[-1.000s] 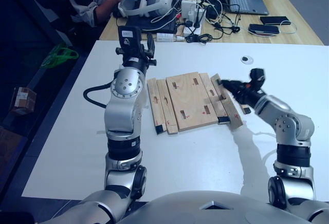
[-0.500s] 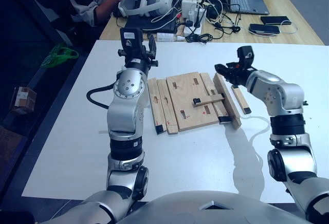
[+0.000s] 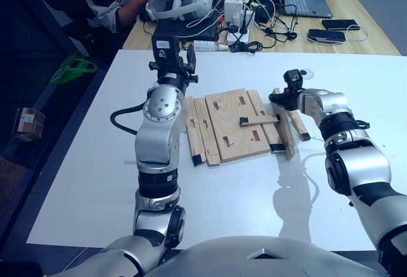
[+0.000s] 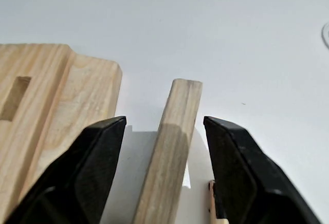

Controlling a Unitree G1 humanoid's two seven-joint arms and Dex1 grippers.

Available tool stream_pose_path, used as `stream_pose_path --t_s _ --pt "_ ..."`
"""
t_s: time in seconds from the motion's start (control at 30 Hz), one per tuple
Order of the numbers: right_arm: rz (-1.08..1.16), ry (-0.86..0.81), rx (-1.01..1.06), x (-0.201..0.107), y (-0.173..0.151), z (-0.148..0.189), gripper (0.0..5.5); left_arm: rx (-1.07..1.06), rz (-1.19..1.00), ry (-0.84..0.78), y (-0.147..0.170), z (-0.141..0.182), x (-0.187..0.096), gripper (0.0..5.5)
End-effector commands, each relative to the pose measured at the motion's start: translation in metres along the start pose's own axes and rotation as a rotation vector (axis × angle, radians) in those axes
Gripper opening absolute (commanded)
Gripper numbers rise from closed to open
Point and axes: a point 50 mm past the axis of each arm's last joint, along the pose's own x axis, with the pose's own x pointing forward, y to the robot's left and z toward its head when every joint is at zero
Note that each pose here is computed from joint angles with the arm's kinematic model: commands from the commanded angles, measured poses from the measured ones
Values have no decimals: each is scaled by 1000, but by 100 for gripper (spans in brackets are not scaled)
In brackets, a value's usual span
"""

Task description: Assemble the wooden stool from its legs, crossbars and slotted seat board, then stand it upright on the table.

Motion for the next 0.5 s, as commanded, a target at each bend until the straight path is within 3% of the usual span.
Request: stream_pose_path --t_s 0.03,0.27,0.4,0.5 --pt "-22 25 -36 -2 -7 2 236 -2 -2 -5 -2 2 2 246" --pt "29 -28 -47 0 -5 5 112 -6 -2 -9 -3 2 3 246" --pt "54 -51 -55 -3 -6 11 100 -4 0 -15 -2 4 5 246" --pt "88 -138 -84 -14 -9 37 100 4 4 -19 3 6 7 246"
